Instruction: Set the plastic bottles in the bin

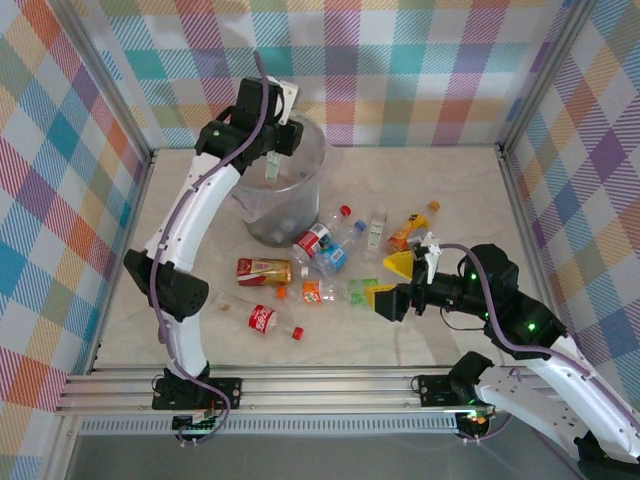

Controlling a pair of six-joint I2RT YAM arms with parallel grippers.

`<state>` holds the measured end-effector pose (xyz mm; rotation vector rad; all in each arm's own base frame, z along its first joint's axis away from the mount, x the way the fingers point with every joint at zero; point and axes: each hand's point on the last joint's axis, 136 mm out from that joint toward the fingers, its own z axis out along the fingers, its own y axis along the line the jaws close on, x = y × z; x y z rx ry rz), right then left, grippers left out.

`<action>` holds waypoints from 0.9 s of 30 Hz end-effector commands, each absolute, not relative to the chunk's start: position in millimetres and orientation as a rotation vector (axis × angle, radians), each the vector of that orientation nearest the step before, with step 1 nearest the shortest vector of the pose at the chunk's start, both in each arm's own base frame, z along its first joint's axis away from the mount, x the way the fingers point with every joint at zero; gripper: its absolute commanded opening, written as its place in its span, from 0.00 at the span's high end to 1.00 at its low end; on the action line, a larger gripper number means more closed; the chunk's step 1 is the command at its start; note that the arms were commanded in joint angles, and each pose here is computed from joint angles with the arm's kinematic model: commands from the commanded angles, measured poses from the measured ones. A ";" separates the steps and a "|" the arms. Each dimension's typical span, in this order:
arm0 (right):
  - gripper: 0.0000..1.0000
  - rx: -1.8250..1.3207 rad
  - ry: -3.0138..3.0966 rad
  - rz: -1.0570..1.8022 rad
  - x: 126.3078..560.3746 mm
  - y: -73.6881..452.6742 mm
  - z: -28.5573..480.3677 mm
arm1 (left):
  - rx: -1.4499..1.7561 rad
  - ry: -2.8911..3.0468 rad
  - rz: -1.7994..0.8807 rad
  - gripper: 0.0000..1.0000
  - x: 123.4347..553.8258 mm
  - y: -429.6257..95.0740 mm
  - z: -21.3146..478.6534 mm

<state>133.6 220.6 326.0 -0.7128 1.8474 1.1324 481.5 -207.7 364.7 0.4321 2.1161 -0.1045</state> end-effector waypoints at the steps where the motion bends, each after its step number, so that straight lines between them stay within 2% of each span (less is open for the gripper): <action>1: 0.00 -0.688 1.824 1.119 134.0 214.8 339.9 | 0.452 2.161 -0.150 0.62 481.1 -210.2 355.0; 10: 0.00 -0.698 1.845 1.114 133.4 215.1 336.4 | 0.415 2.319 -0.241 0.63 490.0 -210.5 305.8; 17: 0.00 -0.692 1.856 1.111 133.7 214.4 332.7 | 0.332 2.369 -0.342 0.63 499.6 -209.2 287.9; 27: 0.00 -0.688 1.874 1.104 132.9 212.4 327.5 | 0.338 2.442 0.003 0.64 506.8 -164.5 259.1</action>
